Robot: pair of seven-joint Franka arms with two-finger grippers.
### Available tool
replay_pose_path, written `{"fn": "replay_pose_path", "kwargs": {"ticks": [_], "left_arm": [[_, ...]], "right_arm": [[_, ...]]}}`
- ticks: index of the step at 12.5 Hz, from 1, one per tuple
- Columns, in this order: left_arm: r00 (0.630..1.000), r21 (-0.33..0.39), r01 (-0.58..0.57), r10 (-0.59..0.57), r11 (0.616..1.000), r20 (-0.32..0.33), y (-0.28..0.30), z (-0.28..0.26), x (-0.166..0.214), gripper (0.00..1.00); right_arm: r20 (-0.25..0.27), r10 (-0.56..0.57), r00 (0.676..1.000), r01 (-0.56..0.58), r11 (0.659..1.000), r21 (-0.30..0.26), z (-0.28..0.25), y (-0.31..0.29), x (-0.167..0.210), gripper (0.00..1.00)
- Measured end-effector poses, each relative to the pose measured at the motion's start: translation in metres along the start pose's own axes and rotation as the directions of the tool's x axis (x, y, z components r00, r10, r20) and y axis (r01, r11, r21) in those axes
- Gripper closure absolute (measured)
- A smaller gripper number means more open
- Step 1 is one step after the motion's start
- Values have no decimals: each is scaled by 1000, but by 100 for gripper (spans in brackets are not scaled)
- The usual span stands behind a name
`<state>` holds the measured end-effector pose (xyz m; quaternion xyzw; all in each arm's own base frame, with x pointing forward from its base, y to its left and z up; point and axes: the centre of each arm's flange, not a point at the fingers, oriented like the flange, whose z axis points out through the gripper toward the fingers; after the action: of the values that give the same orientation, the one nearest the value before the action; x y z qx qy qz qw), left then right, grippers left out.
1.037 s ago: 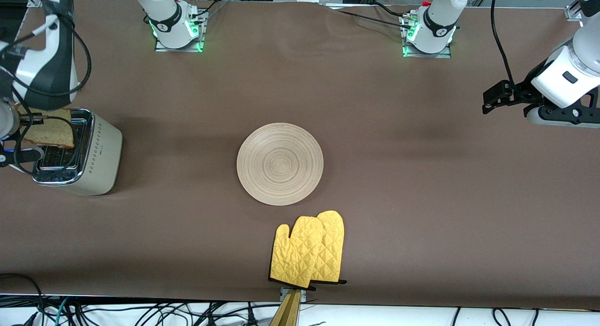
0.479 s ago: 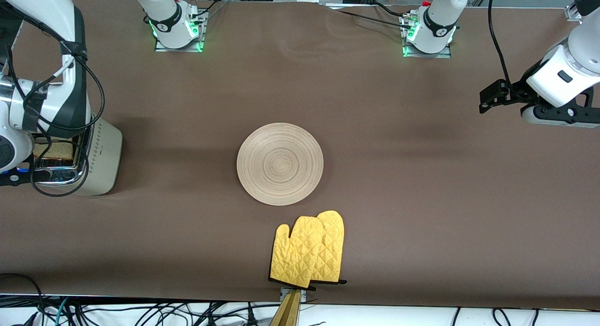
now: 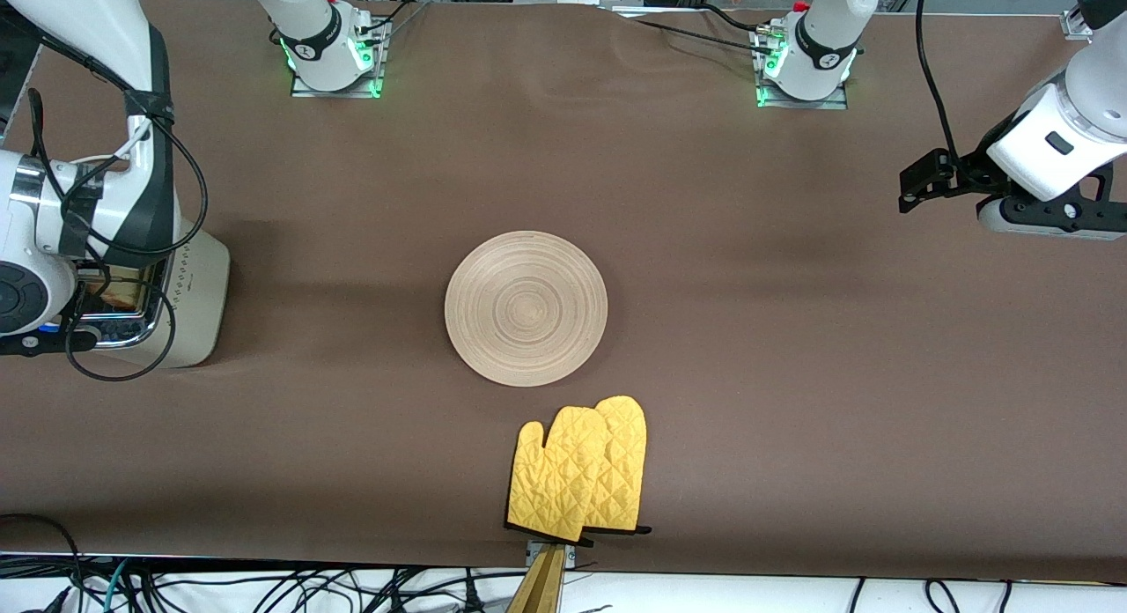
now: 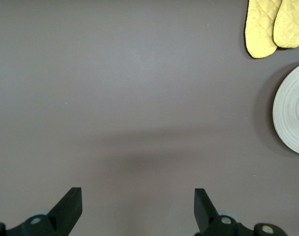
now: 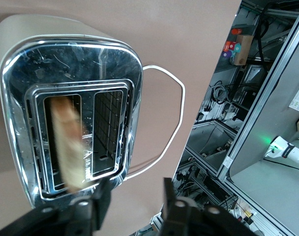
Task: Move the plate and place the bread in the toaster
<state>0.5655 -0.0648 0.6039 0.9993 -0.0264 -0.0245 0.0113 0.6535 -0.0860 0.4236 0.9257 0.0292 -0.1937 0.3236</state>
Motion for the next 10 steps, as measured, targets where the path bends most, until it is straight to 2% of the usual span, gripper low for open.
{"fn": "replay_pose_path", "kwargs": {"ticks": [2,3,4,5,7,8,10], "left_arm": [[1000,0,0,0,1000,0,0,0,0,0],[1000,0,0,0,1000,0,0,0,0,0],[1000,0,0,0,1000,0,0,0,0,0],[1000,0,0,0,1000,-1,0,0,0,0],[1000,0,0,0,1000,-2,0,-1,0,0],[1000,0,0,0,1000,-2,0,-1,0,0],[1000,0,0,0,1000,-3,0,-1,0,0]], "right_arm": [[-20,3,1000,-2,999,47,-11,-5,-2,19],[-40,11,999,-7,996,94,-21,-5,-6,7],[-71,27,997,-14,986,168,-35,0,-15,0],[-104,49,993,-20,964,264,-52,8,-30,0],[-167,70,983,17,882,472,-83,34,-70,0],[-201,67,977,50,848,528,-94,50,-91,0],[-261,59,964,105,812,574,-117,72,-130,0]]}}
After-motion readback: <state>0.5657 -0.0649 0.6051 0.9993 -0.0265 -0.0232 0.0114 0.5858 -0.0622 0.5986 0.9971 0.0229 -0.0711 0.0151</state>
